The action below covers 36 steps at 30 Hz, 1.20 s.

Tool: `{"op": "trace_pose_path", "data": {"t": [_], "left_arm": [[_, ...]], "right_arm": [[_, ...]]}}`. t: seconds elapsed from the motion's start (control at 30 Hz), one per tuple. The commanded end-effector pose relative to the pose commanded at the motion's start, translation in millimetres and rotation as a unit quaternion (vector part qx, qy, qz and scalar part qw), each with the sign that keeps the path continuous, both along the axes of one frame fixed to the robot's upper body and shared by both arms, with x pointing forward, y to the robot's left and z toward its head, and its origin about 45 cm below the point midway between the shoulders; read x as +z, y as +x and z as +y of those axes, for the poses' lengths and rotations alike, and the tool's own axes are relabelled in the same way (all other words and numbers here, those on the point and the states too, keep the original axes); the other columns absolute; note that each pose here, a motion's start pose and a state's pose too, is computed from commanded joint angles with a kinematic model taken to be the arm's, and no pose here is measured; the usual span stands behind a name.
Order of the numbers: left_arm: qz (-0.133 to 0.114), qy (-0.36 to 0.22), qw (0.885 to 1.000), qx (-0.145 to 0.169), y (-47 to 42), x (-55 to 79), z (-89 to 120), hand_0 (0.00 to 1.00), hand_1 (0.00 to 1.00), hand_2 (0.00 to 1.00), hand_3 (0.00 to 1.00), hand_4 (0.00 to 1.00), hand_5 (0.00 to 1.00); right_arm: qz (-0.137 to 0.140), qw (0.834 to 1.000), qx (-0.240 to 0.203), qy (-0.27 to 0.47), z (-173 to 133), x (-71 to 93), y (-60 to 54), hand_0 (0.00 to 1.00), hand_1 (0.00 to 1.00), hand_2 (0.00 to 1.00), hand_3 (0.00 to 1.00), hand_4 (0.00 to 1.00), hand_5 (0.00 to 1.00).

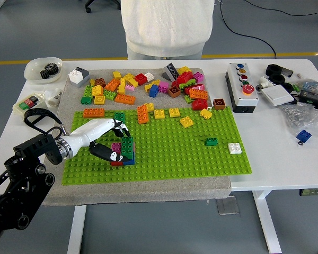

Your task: Pick up the brick,pile it on top of brick,press brick,pick up the brick,pile it on top of brick,press brick

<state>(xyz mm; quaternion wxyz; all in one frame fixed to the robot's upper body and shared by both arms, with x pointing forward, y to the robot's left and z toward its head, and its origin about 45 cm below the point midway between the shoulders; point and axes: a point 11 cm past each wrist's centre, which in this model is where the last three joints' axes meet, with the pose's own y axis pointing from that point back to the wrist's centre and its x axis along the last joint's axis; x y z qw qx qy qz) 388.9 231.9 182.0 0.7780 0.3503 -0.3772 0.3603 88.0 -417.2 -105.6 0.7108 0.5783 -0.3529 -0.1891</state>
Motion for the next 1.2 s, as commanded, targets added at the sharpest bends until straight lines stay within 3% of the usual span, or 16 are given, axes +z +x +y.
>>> {"op": "trace_pose_path", "data": {"t": [1.2], "left_arm": [[0.000, 0.004, 1.000, -0.001, 0.3, -0.4, -0.8, 0.724, 0.631, 0.539, 0.573, 0.998, 0.231]], "right_arm": [[0.000, 1.000, 0.000, 0.000, 0.4, 0.0, 0.4, 0.742, 0.643, 0.714, 0.620, 0.856, 0.413]]}}
